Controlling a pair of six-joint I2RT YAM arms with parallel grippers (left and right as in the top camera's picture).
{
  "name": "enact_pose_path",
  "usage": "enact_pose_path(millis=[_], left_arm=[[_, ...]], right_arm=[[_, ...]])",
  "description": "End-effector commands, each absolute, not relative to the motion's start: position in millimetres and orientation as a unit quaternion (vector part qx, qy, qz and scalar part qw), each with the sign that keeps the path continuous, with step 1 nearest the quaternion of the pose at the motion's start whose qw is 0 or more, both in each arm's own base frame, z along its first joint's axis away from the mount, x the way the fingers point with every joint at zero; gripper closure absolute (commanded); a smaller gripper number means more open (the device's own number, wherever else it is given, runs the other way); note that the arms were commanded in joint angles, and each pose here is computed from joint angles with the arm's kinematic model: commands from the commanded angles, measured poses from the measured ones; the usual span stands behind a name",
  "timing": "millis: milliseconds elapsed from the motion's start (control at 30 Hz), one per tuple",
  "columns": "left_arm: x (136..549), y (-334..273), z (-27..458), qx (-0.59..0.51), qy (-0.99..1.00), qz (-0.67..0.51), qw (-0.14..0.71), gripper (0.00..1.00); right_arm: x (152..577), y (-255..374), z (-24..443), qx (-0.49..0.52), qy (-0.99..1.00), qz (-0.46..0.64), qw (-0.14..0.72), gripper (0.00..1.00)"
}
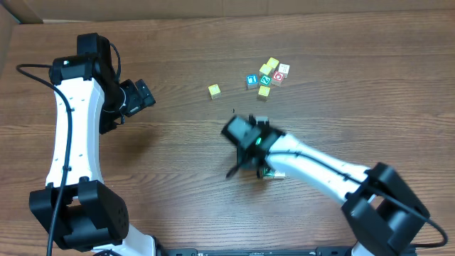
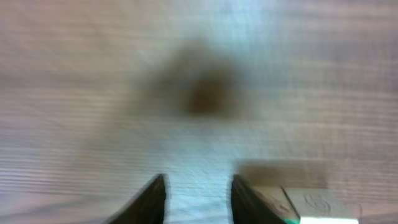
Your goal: Flip 4 blocks
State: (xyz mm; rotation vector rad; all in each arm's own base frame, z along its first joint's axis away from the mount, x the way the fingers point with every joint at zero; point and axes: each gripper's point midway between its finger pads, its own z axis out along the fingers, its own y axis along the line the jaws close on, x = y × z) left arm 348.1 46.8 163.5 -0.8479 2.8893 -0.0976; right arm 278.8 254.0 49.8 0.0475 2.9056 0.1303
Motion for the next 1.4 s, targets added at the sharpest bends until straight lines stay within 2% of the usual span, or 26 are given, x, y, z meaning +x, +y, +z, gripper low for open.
enact_pose_path(millis=[0, 67, 200, 300, 467, 900, 1067, 1200, 1367], left_arm=[[352, 48, 167, -0.286, 0.955, -0.03, 0.071, 0.0], [352, 48, 167, -0.286, 0.955, -0.03, 0.071, 0.01], [352, 48, 167, -0.286, 0.955, -0.03, 0.071, 0.0], [352, 48, 167, -0.286, 0.955, -0.03, 0.071, 0.0], [352, 48, 167, -0.286, 0.955, -0.031, 0.071, 0.01], [352, 48, 167, -0.286, 0.955, -0.03, 0.071, 0.0], [352, 48, 167, -0.286, 0.955, -0.03, 0.071, 0.0], [352, 48, 167, -0.286, 0.955, -0.03, 0.071, 0.0], [352, 48, 167, -0.286, 0.955, -0.03, 0.071, 0.0]], right_arm=[[333, 265, 100, 0.017, 0.98, 0.145, 0.134, 0.5], [366, 254, 129, 0.037, 0.969, 0.19, 0.152, 0.42], [414, 210, 160, 0.09, 0.955, 0.205, 0.197, 0.4], [430, 184, 162, 0.12, 0.95, 0.199, 0.21, 0.39], [438, 170, 135, 0.135, 0.957, 0.161, 0.202, 0.36], [455, 202, 37, 0.111, 0.971, 0.13, 0.167, 0.32], [464, 206, 26, 0.108, 0.969, 0.126, 0.182, 0.32], [470, 206, 26, 0.11, 0.966, 0.125, 0.196, 0.39], [476, 196, 26, 0.117, 0.964, 0.091, 0.219, 0.41]])
